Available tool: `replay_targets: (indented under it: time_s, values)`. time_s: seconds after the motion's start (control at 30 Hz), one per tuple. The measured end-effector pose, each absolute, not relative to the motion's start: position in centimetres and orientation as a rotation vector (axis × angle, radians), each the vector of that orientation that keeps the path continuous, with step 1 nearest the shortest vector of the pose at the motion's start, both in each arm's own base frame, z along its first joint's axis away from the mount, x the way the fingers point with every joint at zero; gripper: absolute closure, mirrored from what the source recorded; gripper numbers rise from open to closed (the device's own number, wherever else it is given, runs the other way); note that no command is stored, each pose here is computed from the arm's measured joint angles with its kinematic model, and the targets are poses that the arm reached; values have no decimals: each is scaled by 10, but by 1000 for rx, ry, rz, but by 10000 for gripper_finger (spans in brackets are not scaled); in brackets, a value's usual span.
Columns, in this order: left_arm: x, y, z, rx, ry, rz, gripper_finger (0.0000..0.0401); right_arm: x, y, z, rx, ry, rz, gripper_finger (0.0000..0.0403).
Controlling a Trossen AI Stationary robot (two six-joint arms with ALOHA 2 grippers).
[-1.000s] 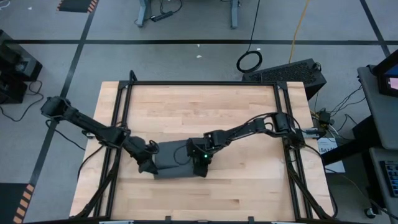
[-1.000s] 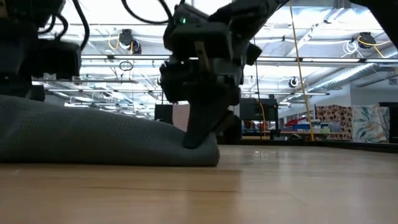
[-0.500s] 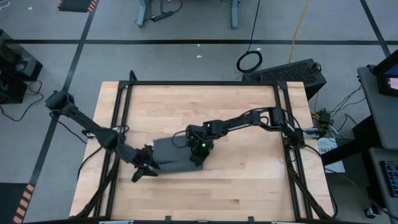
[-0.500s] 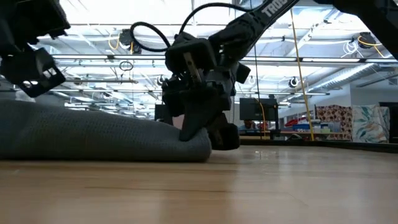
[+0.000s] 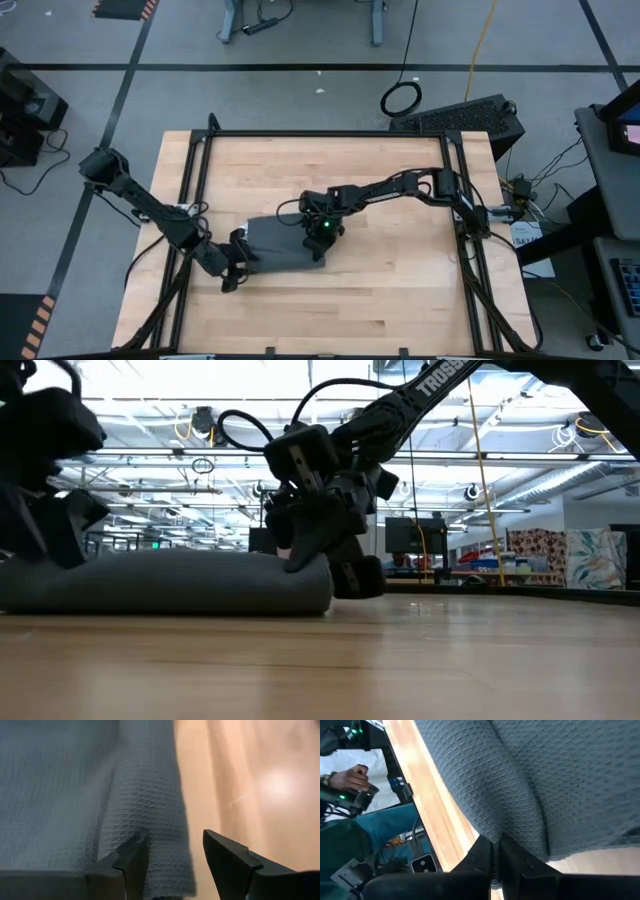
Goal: Roll towel into tight, uniform cylinder
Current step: Roll the gray towel
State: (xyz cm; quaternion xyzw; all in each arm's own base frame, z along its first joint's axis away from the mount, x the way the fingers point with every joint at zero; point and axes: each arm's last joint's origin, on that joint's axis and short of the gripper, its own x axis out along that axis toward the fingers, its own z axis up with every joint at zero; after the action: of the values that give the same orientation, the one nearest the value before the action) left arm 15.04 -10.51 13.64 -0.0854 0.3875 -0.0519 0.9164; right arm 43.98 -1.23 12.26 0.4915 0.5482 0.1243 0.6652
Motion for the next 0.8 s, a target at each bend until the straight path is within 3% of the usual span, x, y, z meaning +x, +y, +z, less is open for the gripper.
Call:
replay_targets:
  time_s: [0.53,0.63,0.8]
  values:
    - [155,-107,110,-126,901,1,217,441,-10,123,1127,1238,273,399]
    - [155,-107,110,-136,910,-5,256,440,-9,128,1118,1233,275,398]
    - [155,-108,112,-166,905,-34,370,435,-4,167,1009,1144,322,359]
